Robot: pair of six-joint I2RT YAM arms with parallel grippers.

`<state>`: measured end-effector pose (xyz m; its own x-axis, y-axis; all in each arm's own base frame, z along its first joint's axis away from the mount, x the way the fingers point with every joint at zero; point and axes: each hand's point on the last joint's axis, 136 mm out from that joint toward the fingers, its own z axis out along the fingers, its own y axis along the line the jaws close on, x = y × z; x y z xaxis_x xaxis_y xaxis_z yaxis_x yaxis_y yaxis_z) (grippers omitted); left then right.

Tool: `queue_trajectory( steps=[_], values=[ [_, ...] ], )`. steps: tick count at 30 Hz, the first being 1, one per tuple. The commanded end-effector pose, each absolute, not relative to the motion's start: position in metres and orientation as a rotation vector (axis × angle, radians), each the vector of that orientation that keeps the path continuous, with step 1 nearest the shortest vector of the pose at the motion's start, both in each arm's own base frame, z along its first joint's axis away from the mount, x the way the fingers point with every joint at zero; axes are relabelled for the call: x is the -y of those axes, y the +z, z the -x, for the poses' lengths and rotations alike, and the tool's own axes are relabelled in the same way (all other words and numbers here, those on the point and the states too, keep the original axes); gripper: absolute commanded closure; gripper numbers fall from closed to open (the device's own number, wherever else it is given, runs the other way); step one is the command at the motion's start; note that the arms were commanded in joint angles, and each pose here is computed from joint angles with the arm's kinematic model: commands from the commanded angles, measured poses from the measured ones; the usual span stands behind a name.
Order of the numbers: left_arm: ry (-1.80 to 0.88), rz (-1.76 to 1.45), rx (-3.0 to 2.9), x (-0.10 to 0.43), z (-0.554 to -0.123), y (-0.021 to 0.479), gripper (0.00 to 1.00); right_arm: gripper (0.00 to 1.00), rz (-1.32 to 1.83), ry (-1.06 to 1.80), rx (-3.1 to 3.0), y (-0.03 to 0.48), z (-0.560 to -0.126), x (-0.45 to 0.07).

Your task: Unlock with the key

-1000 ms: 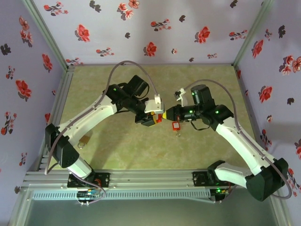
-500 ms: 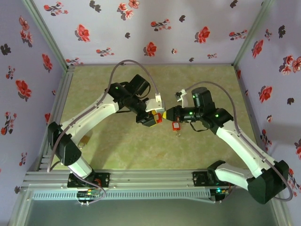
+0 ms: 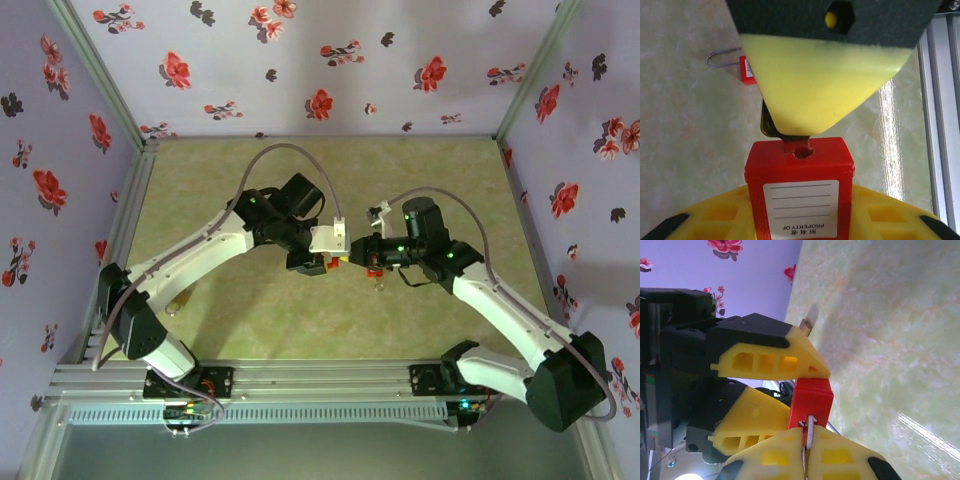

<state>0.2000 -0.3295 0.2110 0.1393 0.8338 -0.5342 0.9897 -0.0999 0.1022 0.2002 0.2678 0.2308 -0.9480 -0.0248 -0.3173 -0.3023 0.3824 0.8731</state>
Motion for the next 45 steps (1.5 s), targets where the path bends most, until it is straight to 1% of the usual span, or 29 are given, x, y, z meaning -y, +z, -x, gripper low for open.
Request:
queue_trajectory(
  steps=[1,5,10,15,19,23,29,35,37,38,39,40,42,45],
  values=[
    [-0.775,-1.849,-0.948,0.415,-0.146,0.346,1.0,1.0,0.413,1.724,-2.37,0.234,-0.182,-0.286],
    [-0.757,-1.787,-0.922,0.417,-0.148,0.357,1.0,1.0,0.341,1.744,-2.38,0.228,-0.187,-0.286],
    [-0.608,-1.693,-0.92,0.422,-0.167,0.358,1.0,1.0,0.162,1.83,-2.351,0.236,-0.206,-0.287],
    [-0.43,-1.617,-0.948,0.418,-0.192,0.349,1.0,1.0,-0.146,1.871,-2.371,0.235,-0.228,-0.281],
    [-0.3,-1.613,-0.984,0.412,-0.211,0.324,1.0,1.0,-0.388,1.911,-2.397,0.232,-0.24,-0.278],
    [-0.232,-1.604,-1.023,0.405,-0.224,0.304,1.0,1.0,-0.691,1.915,-2.44,0.214,-0.247,-0.273],
    [-0.221,-1.624,-1.073,0.397,-0.23,0.284,1.0,1.0,-1.034,1.925,-2.442,0.193,-0.248,-0.267],
    [-0.286,-1.659,-1.129,0.389,-0.227,0.271,1.0,0.99,-1.189,1.872,-2.449,0.187,-0.244,-0.258],
    [-0.318,-1.679,-1.146,0.387,-0.224,0.267,1.0,0.89,-1.205,1.835,-2.47,0.187,-0.241,-0.254],
    [-0.345,-1.689,-1.162,0.385,-0.222,0.264,1.0,0.8,-1.202,1.801,-2.487,0.187,-0.24,-0.249],
    [-0.37,-1.696,-1.185,0.382,-0.222,0.262,1.0,0.73,-1.2,1.757,-2.509,0.186,-0.237,-0.244],
    [-0.389,-1.7,-1.205,0.38,-0.221,0.259,1.0,0.69,-1.206,1.717,-2.523,0.185,-0.235,-0.238],
    [-0.426,-1.71,-1.245,0.374,-0.221,0.254,1.0,0.58,-1.222,1.628,-2.538,0.184,-0.232,-0.221],
    [-0.472,-1.723,-1.29,0.365,-0.219,0.247,1.0,0.48,-1.227,1.58,-2.508,0.188,-0.231,-0.201]
  ],
)
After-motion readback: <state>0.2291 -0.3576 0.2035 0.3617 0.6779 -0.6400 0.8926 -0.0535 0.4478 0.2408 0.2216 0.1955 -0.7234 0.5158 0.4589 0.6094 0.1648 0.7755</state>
